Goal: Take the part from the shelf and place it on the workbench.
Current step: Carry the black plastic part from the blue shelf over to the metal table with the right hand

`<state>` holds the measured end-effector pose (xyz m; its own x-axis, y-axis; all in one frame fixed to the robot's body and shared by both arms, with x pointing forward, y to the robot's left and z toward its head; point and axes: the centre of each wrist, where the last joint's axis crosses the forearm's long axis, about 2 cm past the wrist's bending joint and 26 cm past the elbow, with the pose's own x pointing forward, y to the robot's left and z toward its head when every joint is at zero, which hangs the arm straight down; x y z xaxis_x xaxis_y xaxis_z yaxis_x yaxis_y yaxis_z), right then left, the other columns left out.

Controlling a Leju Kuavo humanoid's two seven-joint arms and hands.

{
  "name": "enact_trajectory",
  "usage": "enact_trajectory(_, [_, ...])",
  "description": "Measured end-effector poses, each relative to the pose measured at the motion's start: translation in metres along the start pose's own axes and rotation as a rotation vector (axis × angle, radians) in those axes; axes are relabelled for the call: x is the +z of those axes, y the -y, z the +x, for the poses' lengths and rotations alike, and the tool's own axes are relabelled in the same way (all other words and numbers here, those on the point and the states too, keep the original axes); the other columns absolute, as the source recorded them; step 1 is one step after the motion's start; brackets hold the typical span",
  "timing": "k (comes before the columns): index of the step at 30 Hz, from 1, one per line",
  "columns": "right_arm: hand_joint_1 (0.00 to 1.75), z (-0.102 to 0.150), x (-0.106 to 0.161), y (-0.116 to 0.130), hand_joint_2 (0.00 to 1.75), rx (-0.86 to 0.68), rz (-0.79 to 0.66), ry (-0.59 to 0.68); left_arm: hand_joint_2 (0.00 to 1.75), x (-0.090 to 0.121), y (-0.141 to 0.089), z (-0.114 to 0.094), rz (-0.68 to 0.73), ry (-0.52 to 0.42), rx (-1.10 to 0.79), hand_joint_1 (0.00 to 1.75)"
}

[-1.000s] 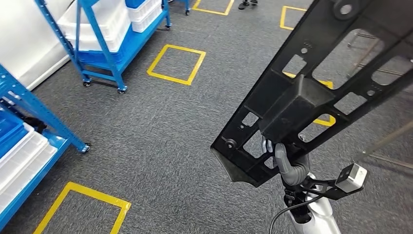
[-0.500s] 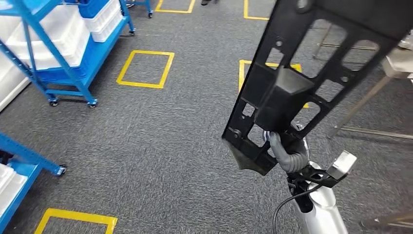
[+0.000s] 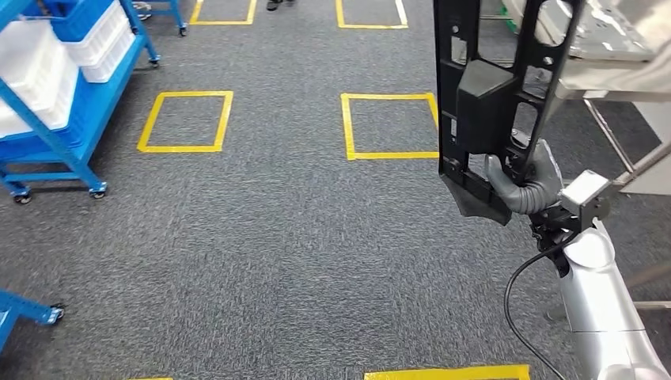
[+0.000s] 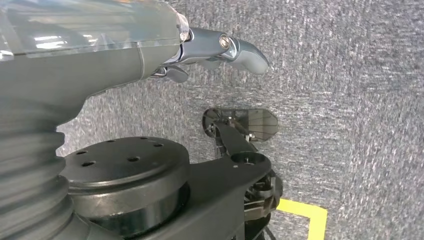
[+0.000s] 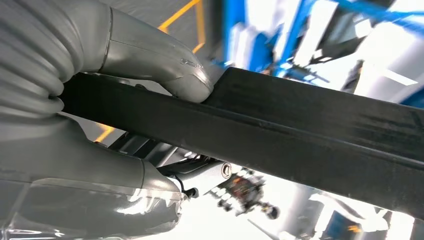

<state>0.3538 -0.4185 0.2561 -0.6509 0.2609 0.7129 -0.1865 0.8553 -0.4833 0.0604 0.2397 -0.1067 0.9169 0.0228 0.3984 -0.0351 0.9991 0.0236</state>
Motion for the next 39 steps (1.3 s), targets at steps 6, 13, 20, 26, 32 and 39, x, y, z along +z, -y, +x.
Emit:
enact_trajectory(6, [1.75,0.006,-0.021,0.028,1.75,0.119,0.008,-0.012,1.75,0.0,0.002,0.002,0.001,0.006,0.014,0.0])
enact_trajectory(13, [1.75,0.015,-0.041,0.063,1.75,0.299,0.029,-0.051,1.75,0.0,0.003,0.001,0.006,0.006,0.037,0.0])
enact_trajectory(20, [1.75,0.016,-0.05,0.083,1.75,0.439,0.016,-0.096,1.75,0.001,0.002,-0.002,0.007,-0.002,0.039,0.0])
enact_trajectory(26, [1.75,0.018,-0.04,0.106,1.75,0.645,-0.002,-0.166,1.75,0.0,0.003,0.0,0.003,0.001,0.034,0.0])
enact_trajectory(32, [1.75,0.012,-0.031,0.105,1.75,0.787,0.011,-0.213,1.75,0.001,0.004,-0.001,0.001,-0.003,0.034,0.0])
enact_trajectory(39, [1.75,0.009,-0.027,0.107,1.75,1.004,0.014,-0.237,1.75,0.0,0.004,0.001,0.001,0.002,0.034,0.0])
